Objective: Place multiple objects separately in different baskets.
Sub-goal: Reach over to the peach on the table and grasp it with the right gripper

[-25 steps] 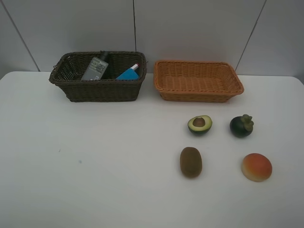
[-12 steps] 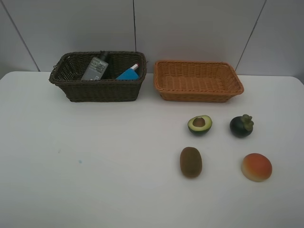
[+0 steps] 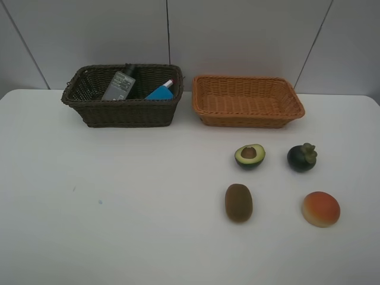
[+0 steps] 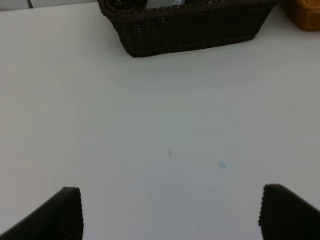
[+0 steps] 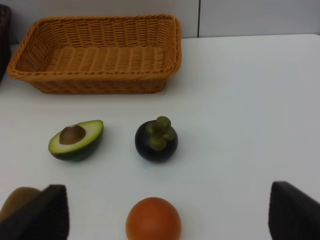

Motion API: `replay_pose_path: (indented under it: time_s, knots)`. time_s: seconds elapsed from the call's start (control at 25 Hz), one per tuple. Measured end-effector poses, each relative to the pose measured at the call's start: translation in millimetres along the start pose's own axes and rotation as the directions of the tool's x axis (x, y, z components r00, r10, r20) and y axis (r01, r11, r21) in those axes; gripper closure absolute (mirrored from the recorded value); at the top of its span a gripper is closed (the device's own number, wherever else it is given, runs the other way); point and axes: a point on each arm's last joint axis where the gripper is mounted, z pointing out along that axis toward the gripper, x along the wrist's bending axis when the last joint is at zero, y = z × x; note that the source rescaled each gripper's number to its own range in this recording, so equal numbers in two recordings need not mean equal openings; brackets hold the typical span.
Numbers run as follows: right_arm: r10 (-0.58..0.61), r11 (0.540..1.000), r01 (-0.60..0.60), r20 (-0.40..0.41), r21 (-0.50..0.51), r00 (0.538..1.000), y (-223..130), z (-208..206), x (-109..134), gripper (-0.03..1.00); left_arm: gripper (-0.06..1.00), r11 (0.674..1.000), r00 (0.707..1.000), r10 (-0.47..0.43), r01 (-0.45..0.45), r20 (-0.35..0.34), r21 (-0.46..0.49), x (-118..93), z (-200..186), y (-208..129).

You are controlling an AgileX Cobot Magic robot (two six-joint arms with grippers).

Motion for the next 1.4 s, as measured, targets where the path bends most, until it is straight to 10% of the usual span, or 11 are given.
replay_pose_path:
  time_s: [0.32,0.72,1.08,1.4]
  knots:
    - [0.059,0.977,-0.065,0.035,0.204,0.998,13,31,-1,-0.03,0.08,1.0,1.0,0.0,0.0,0.0,0.0,0,0,0]
    - [0.066,0.718,-0.106,0.084,0.687,0.994,43,142,1,-0.03,0.08,1.0,1.0,0.0,0.0,0.0,-0.001,0,0,0]
    - [0.063,0.511,-0.057,0.029,0.857,0.998,28,203,21,-0.03,0.08,1.0,1.0,0.001,-0.001,0.001,-0.001,0,0,0]
    - [0.015,0.463,0.032,-0.044,0.886,0.999,7,234,42,-0.03,0.08,1.0,1.0,0.001,-0.001,0.001,-0.003,0,0,0]
